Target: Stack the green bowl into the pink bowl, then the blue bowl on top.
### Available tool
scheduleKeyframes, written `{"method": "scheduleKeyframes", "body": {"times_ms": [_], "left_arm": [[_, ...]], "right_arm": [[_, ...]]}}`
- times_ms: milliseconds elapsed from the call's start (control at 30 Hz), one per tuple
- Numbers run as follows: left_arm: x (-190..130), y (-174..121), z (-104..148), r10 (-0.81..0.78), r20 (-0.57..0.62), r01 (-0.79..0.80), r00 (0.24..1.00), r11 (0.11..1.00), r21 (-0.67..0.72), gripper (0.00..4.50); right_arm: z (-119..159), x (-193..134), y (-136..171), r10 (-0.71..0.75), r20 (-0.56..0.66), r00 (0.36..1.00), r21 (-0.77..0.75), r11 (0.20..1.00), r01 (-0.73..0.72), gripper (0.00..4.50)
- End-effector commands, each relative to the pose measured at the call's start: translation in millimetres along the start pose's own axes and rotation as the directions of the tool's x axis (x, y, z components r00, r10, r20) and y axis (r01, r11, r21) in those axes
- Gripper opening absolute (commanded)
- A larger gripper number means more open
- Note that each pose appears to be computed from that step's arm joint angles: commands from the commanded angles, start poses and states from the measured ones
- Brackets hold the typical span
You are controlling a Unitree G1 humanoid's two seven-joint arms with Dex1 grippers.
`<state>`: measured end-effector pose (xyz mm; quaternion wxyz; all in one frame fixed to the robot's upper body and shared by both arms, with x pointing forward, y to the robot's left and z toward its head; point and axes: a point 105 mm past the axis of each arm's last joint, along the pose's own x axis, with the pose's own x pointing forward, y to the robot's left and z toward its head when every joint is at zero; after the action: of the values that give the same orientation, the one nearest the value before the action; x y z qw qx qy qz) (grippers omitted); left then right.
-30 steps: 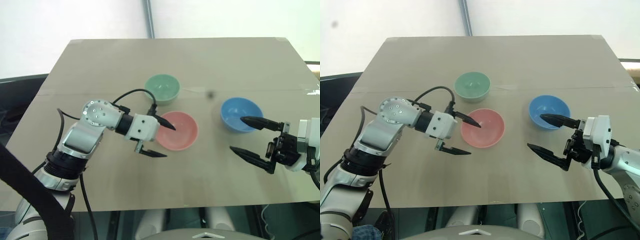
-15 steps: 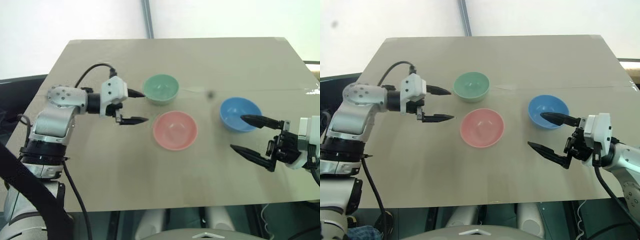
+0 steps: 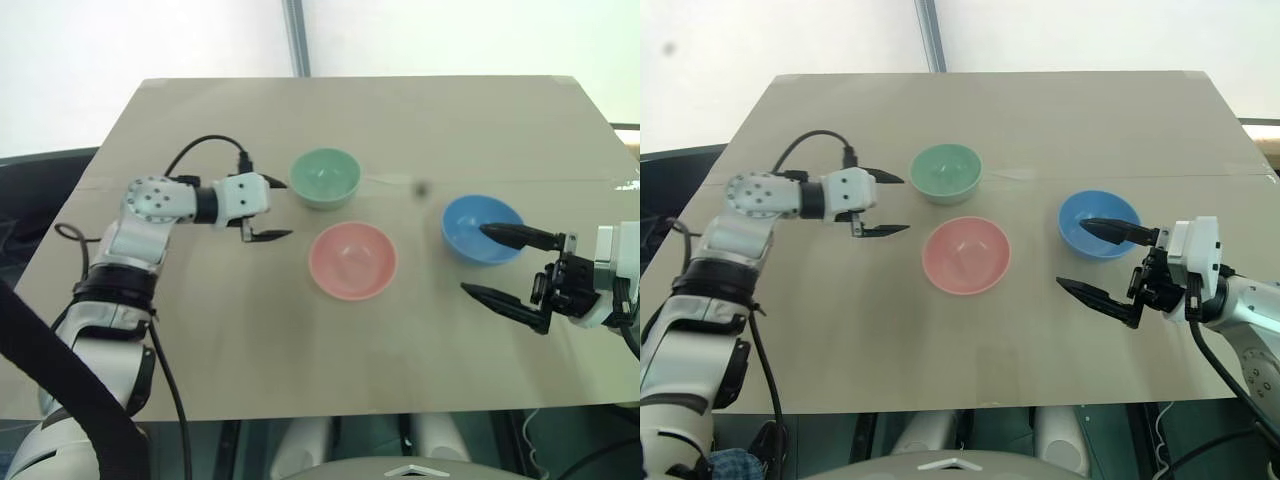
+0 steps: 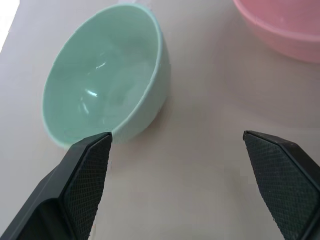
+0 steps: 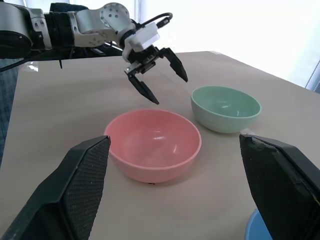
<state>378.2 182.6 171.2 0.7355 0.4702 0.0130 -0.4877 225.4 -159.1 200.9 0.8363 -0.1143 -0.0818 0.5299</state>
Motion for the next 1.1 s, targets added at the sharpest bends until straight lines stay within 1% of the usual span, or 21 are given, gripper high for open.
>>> {"method": "scheduleKeyframes", "body": {"times_ms": [33,200,367,600,900,933,1000,1100], "left_arm": [[5.7,11.9,5.3,0.022,0.012,-0.023,1.000,0.997,0.067,4.45],[19.3,14.9,2.7,0.009,0.003,-0.009,1.000,0.996,0.085,4.45],[30.3,11.8,2.2,-0.019,-0.004,0.020,1.000,0.994,0.104,4.45],[38.0,8.2,2.2,-0.044,-0.004,0.044,0.999,0.993,0.114,4.45],[45.1,10.3,4.4,-0.036,-0.006,0.037,0.999,0.992,0.118,4.45],[46.1,10.6,5.0,-0.035,-0.006,0.035,0.999,0.992,0.123,4.22],[47.5,11.2,5.0,-0.033,-0.012,0.034,0.999,0.991,0.129,3.63],[48.8,14.2,4.5,-0.022,-0.028,0.025,0.999,0.990,0.138,2.04]], "right_arm": [[9.5,-0.8,2.3,0.004,0.017,1.000,-0.045,0.999,-0.003,4.50],[13.9,-2.6,3.2,-0.012,0.027,1.000,-0.050,0.999,0.013,4.50],[19.3,-5.4,-7.2,-0.080,0.043,0.996,-0.059,0.995,0.083,4.50],[9.3,-15.0,-19.2,-0.196,-0.053,0.979,-0.026,0.980,0.195,4.50],[8.6,-17.8,-24.0,-0.237,-0.068,0.969,-0.024,0.971,0.236,4.50],[8.8,-17.6,-24.2,-0.238,-0.067,0.969,-0.025,0.971,0.237,4.50],[8.9,-17.0,-24.5,-0.238,-0.063,0.969,-0.027,0.971,0.237,4.50],[8.4,-16.2,-24.4,-0.236,-0.060,0.970,-0.030,0.972,0.235,4.50]]}}
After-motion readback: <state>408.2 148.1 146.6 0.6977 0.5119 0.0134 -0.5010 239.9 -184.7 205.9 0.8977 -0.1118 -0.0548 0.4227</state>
